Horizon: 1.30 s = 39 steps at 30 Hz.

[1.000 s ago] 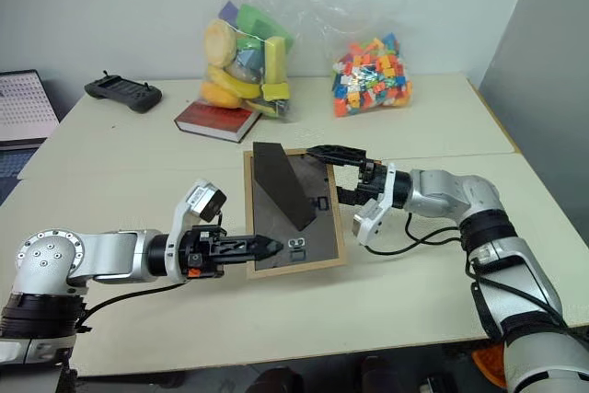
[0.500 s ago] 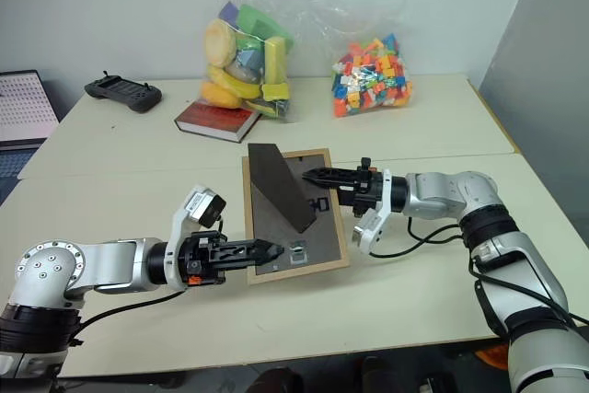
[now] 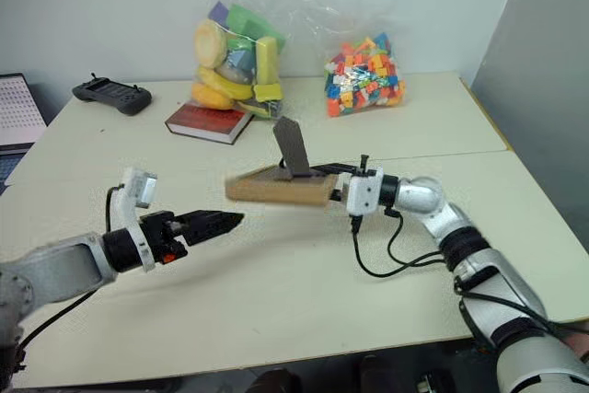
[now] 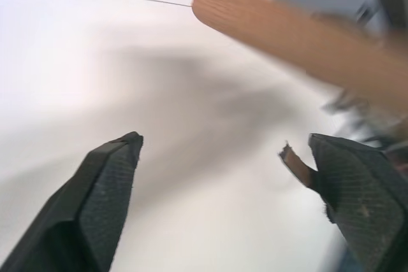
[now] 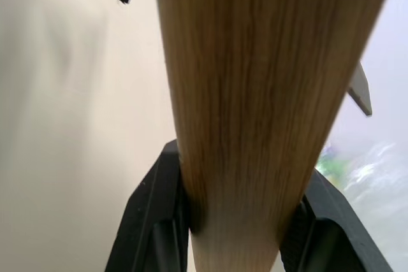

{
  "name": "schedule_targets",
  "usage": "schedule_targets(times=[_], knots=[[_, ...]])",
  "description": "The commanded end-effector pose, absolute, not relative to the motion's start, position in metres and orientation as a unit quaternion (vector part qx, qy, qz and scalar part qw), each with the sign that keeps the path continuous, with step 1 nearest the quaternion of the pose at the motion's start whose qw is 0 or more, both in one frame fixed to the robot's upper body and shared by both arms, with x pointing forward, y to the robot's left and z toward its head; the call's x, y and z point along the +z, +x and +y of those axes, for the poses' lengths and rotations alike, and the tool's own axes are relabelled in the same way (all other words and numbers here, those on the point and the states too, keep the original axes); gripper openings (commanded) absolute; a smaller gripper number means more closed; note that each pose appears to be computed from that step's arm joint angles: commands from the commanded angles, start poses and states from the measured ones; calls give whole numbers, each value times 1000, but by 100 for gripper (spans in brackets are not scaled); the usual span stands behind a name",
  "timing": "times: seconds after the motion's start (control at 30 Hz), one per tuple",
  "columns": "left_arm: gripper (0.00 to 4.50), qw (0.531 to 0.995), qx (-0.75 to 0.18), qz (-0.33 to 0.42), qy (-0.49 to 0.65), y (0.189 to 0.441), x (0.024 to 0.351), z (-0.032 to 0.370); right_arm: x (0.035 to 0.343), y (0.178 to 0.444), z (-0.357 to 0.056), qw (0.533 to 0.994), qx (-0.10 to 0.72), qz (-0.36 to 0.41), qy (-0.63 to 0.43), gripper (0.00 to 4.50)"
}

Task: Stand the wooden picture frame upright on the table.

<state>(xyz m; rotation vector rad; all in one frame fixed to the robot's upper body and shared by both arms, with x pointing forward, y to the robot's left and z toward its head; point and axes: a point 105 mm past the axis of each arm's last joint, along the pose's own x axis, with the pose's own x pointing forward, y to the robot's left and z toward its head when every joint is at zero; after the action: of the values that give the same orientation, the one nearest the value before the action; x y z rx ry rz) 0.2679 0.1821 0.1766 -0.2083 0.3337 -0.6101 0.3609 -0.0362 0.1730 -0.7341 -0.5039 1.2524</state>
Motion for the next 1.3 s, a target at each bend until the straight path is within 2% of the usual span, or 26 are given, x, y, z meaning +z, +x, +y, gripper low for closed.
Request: schedule_targets(times=[0.03, 0.13, 0.23, 0.4, 0.57, 0.63, 0.67, 0.7, 0.77, 0.8, 0.87, 1.0, 1.07, 1.17, 1.3], knots=[[450, 963, -269, 15, 9, 257, 205, 164, 188, 370, -30, 761, 630, -91, -126, 134], [450, 964, -253, 2, 75, 253, 190, 158, 177, 376, -25, 767, 641, -3, -24, 134], [450, 967, -246, -4, 60, 250, 180, 152, 160, 384, -18, 780, 623, 52, 39, 134], [450, 965, -255, 0, 66, 246, 167, 144, 128, 394, -7, 816, 570, 83, 58, 134], [450, 967, -251, 15, 48, 246, 159, 148, 99, 389, -10, 823, 556, 112, 34, 134], [450, 966, -254, 19, 48, 246, 157, 150, 93, 385, -12, 819, 562, 111, 18, 204], [450, 966, -254, 20, 48, 247, 157, 151, 92, 384, -13, 820, 562, 110, 18, 208], [450, 966, -254, 20, 47, 248, 157, 152, 92, 384, -14, 820, 562, 107, 11, 249], [450, 966, -253, 22, 43, 252, 157, 155, 93, 384, -18, 823, 559, 102, 2, 283], [450, 966, -253, 22, 43, 255, 158, 157, 94, 384, -21, 825, 557, 98, -4, 321], [450, 963, -260, 24, 64, 259, 157, 160, 95, 383, -29, 828, 552, 94, -13, 365], [450, 963, -259, 27, 73, 274, 161, 172, 96, 374, -65, 843, 525, 96, -59, 444], [450, 962, -261, 45, 64, 282, 163, 184, 104, 367, -89, 852, 506, 99, -87, 444], [450, 955, -276, 87, 60, 290, 169, 211, 134, 348, -120, 849, 503, 114, -112, 444], [450, 946, -301, 107, 51, 300, 193, 240, 186, 317, -121, 816, 560, 114, -89, 444]])
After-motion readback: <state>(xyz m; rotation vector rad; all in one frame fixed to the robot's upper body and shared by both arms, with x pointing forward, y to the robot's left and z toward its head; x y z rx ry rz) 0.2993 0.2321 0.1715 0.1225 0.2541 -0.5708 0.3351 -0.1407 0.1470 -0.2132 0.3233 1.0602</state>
